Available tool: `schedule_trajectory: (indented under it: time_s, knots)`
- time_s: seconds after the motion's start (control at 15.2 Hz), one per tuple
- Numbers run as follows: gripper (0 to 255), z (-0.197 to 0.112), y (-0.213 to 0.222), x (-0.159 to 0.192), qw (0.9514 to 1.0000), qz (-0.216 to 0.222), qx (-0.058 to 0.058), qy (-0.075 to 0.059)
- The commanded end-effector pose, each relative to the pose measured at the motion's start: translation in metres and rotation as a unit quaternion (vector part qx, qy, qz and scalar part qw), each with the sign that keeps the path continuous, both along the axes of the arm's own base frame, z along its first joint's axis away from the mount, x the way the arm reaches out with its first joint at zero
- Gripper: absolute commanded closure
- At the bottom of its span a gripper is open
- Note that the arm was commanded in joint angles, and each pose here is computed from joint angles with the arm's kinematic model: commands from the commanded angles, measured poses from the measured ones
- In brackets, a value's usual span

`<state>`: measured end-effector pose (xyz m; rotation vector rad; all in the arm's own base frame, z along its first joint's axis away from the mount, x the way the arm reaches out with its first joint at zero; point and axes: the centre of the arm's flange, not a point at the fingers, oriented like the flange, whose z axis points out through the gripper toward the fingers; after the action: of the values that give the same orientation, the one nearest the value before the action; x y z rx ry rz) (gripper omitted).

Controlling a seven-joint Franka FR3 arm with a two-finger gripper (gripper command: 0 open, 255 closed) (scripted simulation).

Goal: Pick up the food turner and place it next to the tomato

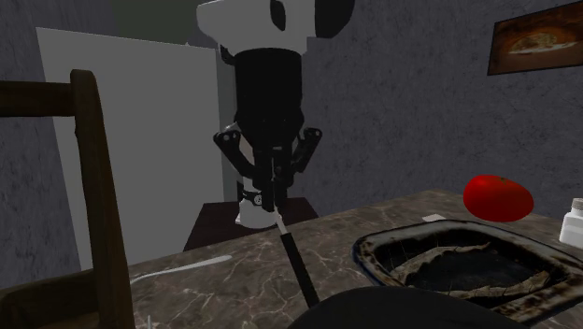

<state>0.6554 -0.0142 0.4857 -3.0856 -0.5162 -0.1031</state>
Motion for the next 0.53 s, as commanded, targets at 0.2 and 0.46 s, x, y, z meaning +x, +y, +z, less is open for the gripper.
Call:
schedule_trajectory:
  time_s: [0.2, 0.46]
  knots:
    - [255, 0.027, 0.000, 0.001, 1.0000, 0.000, 0.000, 0.000]
    - [255, 0.035, 0.023, -0.013, 1.0000, 0.000, 0.000, 0.000]
